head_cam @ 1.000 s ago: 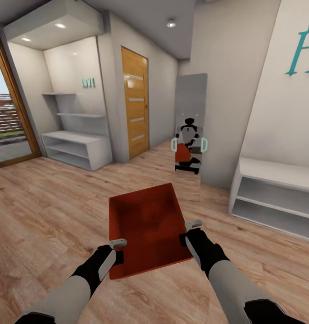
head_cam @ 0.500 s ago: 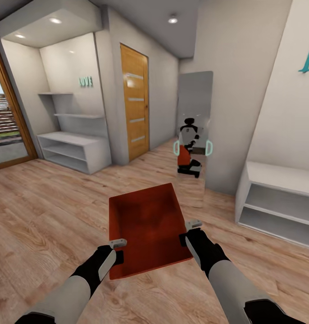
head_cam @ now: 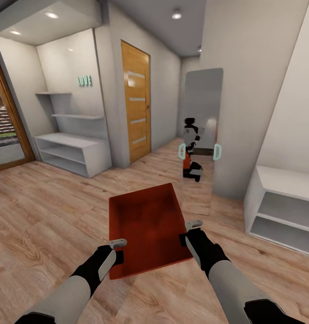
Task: Move the two storage containers from the living room to the garage. In the garage, place one container on the floor and stack the other container on top of it (either order is fine).
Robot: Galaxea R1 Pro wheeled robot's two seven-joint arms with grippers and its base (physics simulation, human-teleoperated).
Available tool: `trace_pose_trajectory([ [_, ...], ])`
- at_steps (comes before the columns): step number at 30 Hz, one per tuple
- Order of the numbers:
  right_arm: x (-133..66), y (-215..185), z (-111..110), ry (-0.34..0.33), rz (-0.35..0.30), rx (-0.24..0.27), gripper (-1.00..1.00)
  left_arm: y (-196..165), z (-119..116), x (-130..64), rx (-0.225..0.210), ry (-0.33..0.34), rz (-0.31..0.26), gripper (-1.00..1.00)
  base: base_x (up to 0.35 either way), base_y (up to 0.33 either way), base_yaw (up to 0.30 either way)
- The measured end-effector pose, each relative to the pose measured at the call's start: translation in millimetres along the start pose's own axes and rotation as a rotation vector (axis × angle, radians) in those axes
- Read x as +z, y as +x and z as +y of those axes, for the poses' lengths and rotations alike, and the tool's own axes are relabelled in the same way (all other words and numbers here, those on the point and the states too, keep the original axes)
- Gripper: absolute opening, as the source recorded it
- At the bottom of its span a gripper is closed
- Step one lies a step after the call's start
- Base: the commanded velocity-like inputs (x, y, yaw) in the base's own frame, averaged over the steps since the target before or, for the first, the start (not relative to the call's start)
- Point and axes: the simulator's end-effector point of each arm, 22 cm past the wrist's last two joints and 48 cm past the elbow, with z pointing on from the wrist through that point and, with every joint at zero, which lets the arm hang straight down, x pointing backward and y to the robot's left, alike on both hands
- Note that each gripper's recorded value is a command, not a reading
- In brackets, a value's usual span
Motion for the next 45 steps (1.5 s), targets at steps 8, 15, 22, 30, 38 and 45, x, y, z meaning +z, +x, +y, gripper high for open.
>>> trace_pose_trajectory([
  [8,-0.1,-0.1,0.2,0.0,0.0,0.001,-1.0,-0.1,0.2,0.0,-0.001,0.0,0.0,-1.0,0.337,0.006,0.0],
  [15,-0.2,-0.3,0.4,0.001,0.0,0.0,-1.0,-0.1,0.3,0.1,-0.001,0.0,0.0,-1.0,0.337,0.0,0.0],
  [22,-0.1,-0.2,0.3,0.0,0.0,0.0,-1.0,-0.1,0.3,0.1,-0.001,0.0,0.0,-1.0,0.337,0.049,0.0],
  [30,-0.1,-0.3,0.3,0.001,0.0,0.0,-1.0,-0.1,0.3,0.1,-0.001,0.0,0.0,-1.0,0.337,0.109,0.0],
  [38,-0.2,-0.3,0.3,0.001,-0.001,0.0,-1.0,-0.2,0.3,0.0,-0.001,0.0,0.0,-1.0,0.337,0.113,0.0],
  [45,-0.1,-0.2,0.3,0.0,0.0,0.0,-1.0,-0.1,0.3,0.1,-0.001,0.0,0.0,-1.0,0.334,0.147,0.0],
])
